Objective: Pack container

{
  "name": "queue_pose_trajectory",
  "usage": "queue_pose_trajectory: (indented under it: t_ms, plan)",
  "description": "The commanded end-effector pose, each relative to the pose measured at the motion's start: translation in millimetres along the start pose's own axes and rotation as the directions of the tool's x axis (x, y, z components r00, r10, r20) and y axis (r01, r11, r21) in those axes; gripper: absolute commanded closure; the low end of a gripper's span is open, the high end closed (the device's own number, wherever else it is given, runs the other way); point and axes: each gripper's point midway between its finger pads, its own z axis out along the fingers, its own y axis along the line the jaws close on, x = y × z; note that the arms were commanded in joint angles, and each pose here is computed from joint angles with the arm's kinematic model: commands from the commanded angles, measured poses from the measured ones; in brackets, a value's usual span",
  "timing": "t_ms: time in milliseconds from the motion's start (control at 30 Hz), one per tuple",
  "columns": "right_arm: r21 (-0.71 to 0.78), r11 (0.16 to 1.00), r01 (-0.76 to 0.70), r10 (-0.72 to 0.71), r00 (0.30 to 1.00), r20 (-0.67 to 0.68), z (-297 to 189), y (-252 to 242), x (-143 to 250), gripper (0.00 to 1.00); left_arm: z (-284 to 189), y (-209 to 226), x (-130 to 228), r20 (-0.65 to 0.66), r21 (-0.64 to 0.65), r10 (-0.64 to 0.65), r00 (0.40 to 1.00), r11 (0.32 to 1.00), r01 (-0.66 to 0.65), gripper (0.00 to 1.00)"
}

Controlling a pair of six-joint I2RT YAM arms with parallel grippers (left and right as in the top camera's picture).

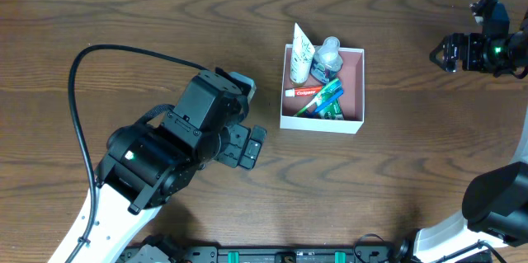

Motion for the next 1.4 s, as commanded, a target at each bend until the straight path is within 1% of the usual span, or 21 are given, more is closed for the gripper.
queue_pose_trajectory:
  t_ms: [0,67,133,300,467,533,633,733,833,900,1067,1367]
  plan:
    - [-0.013,1.0,-0.002,0.002,1.0,0.005,-0.2,5.0,-1.9,0.01,-3.6,3.9,5.0,-0.017,-0.016,0.014,1.0,1.0,-0.015,0.02]
    - [-0.013,1.0,-0.002,0.002,1.0,0.005,-0.2,5.0,-1.9,0.01,-1.8,2.8,9.6,-0.031,-0.007,0.014,0.999,1.0,-0.014,0.02]
    - [-0.013,1.0,-0.002,0.002,1.0,0.005,-0.2,5.0,-1.9,0.01,-1.0,3.4,10.8,-0.014,-0.006,0.01,1.0,1.0,-0.01,0.02]
    - [-0.013,1.0,-0.002,0.002,1.0,0.005,-0.2,4.9,-1.8,0.01,-2.2,8.8,10.6,0.14,0.031,-0.027,0.99,0.999,0.023,0.02]
    - [-0.013,1.0,-0.002,0.002,1.0,0.005,-0.2,5.0,-1.9,0.01,11.0,28.2,30.4,0.273,0.063,-0.106,0.956,0.994,0.092,0.02]
    - [-0.013,1.0,-0.002,0.002,1.0,0.005,-0.2,5.0,-1.9,0.01,18.9,35.1,39.6,0.331,0.071,-0.11,0.937,0.993,0.091,0.02]
    - [-0.013,1.0,-0.002,0.002,1.0,0.005,-0.2,4.9,-1.8,0.01,26.0,36.4,47.2,0.446,0.1,-0.063,0.893,0.995,0.02,0.02]
    - [-0.013,1.0,-0.002,0.002,1.0,0.005,-0.2,5.0,-1.8,0.01,28.0,39.4,51.0,0.568,0.092,-0.015,0.823,0.995,-0.045,0.02]
    - [-0.013,1.0,-0.002,0.002,1.0,0.005,-0.2,5.0,-1.9,0.01,32.6,52.4,57.9,0.636,0.051,-0.02,0.771,0.999,-0.017,0.02]
    - [-0.013,1.0,-0.002,0.002,1.0,0.005,-0.2,5.0,-1.9,0.01,37.2,58.5,64.3,0.658,0.032,-0.021,0.752,0.999,-0.001,0.02]
    - [-0.013,1.0,-0.002,0.002,1.0,0.005,-0.2,5.0,-1.8,0.01,49.3,68.1,74.1,0.683,0.007,-0.023,0.73,1.0,0.025,0.02]
    - [-0.013,1.0,-0.002,0.002,1.0,0.005,-0.2,5.0,-1.8,0.01,50.2,77.5,63.2,0.762,-0.026,0.002,0.648,0.999,0.027,0.02]
